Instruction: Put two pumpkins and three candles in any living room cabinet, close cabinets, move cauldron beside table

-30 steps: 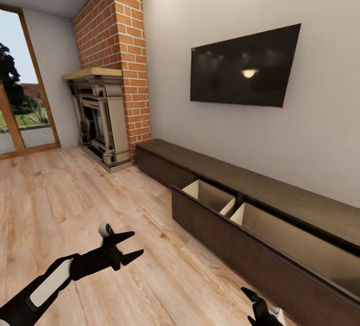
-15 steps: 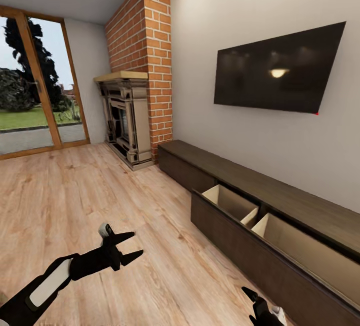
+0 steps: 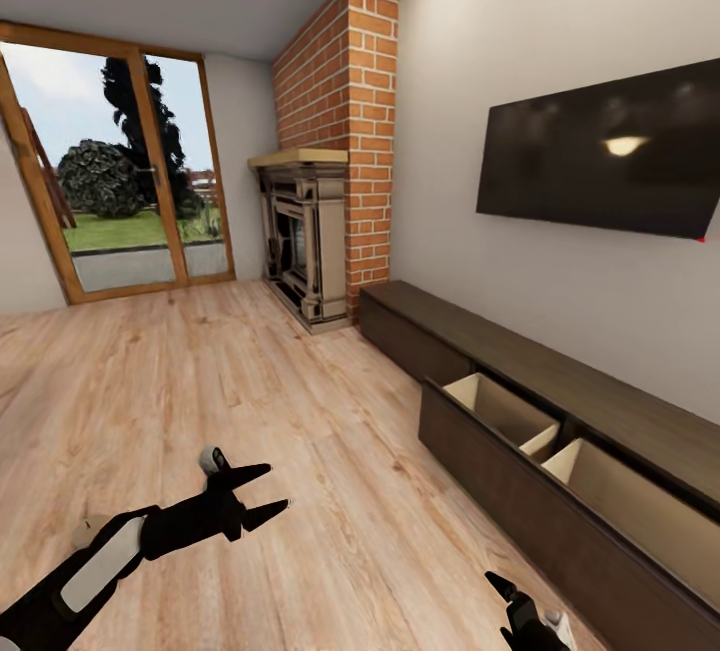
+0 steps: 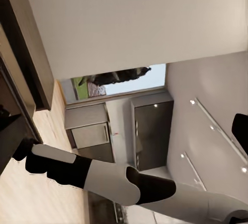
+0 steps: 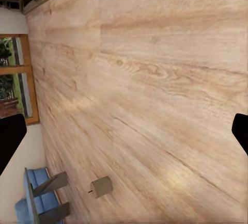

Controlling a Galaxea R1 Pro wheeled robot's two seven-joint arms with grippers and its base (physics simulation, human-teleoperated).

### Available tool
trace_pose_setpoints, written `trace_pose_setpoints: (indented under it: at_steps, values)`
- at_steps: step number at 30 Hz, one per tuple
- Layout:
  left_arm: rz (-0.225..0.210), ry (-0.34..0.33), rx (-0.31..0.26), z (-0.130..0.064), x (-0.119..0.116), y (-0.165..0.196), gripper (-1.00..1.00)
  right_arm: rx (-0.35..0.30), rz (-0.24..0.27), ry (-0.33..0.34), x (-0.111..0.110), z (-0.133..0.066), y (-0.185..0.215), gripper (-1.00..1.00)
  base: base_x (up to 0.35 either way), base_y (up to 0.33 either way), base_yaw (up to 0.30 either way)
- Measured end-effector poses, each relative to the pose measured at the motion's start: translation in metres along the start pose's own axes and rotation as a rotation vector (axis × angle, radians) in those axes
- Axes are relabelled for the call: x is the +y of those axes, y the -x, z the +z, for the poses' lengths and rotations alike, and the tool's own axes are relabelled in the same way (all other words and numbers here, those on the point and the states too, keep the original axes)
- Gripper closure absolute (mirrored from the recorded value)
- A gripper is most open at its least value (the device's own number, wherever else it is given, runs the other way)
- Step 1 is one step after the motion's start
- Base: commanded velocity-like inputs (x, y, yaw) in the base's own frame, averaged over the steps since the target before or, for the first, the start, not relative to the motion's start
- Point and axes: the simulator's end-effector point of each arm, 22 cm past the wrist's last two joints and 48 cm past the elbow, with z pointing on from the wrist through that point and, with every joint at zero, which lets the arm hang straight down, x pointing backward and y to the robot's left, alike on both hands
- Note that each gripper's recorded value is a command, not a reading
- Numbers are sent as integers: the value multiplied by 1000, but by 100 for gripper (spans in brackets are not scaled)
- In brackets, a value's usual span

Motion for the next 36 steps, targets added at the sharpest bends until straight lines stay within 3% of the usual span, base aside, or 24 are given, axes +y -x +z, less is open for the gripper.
trace_pose_setpoints:
  at_steps: [21, 36]
  values:
    - [1, 0, 7, 12, -41, 11, -100, -1, -1, -2, 40, -16, 7, -100, -36, 0, 288]
    - [-5, 1, 10, 14, -39, 9, -100, -17, -13, -3, 40, -16, 11, -100, -156, 0, 288]
